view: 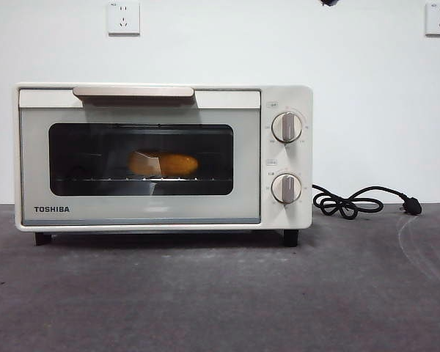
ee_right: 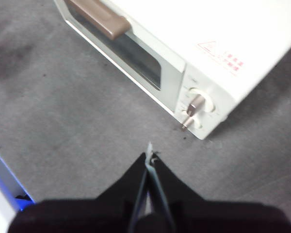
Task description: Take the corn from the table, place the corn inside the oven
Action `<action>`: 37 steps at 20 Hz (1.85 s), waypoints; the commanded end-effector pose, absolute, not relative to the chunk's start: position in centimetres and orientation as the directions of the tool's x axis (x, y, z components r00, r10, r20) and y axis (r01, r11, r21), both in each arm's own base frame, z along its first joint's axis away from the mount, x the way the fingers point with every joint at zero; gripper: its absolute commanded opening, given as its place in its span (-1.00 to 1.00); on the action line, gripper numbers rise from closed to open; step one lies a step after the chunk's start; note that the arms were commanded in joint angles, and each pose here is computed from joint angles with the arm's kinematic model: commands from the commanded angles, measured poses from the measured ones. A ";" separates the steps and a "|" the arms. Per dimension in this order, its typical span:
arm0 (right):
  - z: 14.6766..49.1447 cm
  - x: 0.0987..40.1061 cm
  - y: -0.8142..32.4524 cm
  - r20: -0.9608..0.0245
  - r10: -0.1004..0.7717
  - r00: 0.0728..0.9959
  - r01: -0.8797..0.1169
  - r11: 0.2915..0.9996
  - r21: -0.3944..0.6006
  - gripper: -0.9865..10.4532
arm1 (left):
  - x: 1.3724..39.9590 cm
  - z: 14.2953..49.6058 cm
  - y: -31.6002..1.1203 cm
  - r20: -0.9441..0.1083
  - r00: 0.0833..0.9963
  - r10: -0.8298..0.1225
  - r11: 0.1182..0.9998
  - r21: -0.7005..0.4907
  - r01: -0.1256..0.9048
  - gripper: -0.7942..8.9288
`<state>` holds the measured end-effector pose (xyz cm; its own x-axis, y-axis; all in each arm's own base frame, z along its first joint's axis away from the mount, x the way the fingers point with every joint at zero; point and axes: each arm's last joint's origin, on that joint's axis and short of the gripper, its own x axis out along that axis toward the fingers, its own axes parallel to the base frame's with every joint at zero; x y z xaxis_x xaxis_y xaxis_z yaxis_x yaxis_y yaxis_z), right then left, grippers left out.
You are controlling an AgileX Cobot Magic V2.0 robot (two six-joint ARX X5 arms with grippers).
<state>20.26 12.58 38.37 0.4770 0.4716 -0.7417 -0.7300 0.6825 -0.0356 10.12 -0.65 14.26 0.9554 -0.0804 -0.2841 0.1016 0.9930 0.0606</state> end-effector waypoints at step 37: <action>15.2 8.6 0.1 -0.347 0.092 0.933 -0.122 0.990 -0.066 -0.85 | 10.6 13.5 -0.7 -0.356 0.931 -0.081 0.991 0.068 0.112 -0.84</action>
<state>8.51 0.16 15.35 0.9321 0.0961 -0.3492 -0.1286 0.9892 -0.0709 10.56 -0.67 13.62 0.9305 -0.0790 -0.3578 0.1061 0.9927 0.0569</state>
